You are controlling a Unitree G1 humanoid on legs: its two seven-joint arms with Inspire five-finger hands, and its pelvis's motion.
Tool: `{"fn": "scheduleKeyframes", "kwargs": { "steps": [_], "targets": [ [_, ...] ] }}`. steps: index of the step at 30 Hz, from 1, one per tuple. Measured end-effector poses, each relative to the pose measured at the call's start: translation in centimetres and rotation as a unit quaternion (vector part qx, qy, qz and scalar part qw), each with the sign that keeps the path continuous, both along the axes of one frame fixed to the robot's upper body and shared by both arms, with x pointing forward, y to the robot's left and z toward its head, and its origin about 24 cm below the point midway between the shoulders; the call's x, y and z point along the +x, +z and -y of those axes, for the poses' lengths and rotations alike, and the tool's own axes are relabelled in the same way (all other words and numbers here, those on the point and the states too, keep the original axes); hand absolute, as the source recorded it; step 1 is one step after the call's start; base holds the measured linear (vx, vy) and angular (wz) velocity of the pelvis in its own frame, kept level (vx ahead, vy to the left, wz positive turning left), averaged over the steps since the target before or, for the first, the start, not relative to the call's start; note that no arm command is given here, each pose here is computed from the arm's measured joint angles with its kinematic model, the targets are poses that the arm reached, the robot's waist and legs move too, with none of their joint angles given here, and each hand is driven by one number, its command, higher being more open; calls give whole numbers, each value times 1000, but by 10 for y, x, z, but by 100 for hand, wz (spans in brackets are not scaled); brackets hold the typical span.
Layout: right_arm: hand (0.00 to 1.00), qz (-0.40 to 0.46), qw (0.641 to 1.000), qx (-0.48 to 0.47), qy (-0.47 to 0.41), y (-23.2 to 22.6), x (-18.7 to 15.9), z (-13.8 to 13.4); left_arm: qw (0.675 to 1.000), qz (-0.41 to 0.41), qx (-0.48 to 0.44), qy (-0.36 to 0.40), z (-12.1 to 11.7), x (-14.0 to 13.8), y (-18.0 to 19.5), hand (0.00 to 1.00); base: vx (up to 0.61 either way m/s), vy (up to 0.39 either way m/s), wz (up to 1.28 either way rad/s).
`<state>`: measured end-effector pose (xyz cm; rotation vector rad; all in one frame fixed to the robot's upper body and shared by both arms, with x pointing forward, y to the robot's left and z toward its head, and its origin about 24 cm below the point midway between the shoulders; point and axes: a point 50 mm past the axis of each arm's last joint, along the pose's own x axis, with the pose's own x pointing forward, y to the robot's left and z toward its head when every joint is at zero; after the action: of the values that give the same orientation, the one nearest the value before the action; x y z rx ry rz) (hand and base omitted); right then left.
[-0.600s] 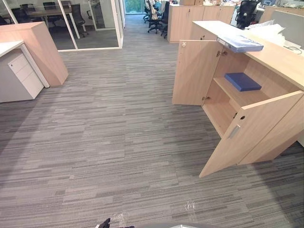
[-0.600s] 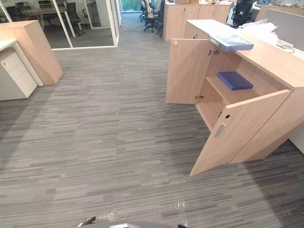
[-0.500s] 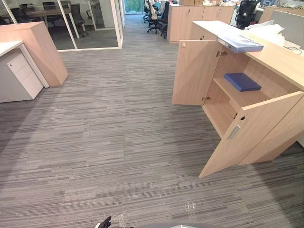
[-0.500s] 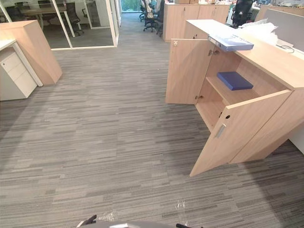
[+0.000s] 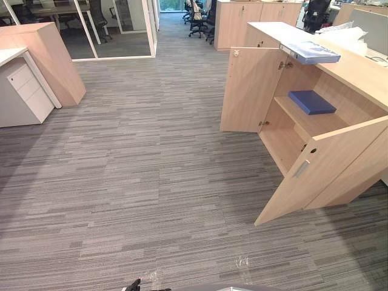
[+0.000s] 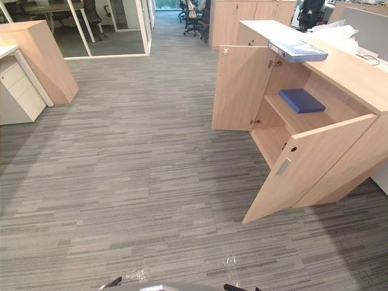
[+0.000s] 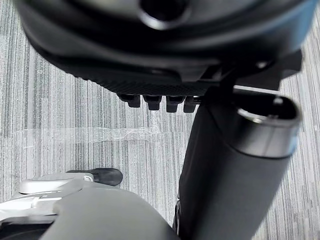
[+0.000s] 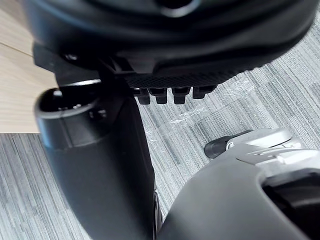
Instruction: Walk over to the cabinet, pick up the folder, carry it to the office cabinet, place the folder inside the office cabinet, then close the office cabinet door
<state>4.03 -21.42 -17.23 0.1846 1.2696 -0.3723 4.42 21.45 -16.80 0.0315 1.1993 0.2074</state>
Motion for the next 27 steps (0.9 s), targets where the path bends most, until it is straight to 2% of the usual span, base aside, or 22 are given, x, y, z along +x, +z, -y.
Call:
{"fn": "scheduleKeyframes", "kwargs": {
  "steps": [8, 10, 16, 23, 27],
  "targets": [
    [100, 5, 1000, 1, 2, 0, 3, -1, 1000, 12, 6, 19, -2, 4, 1, 100, 0, 0, 0],
    [100, 18, 1000, -1, 1, 2, 12, 0, 998, 45, 7, 47, -1, 16, 5, 100, -37, -15, 6],
    [100, 28, 999, -12, -15, 4, 16, 5, 995, 91, 17, 48, 1, 34, 12, 100, -2, 54, 21],
    [100, 32, 999, -28, 4, 7, 21, 10, 992, 114, 22, 52, 2, 40, 16, 100, 236, 332, 0],
    [100, 42, 999, -12, -22, 6, 28, -1, 992, 111, 29, 52, -1, 40, 17, 100, 403, 276, -50]
  ]
}}
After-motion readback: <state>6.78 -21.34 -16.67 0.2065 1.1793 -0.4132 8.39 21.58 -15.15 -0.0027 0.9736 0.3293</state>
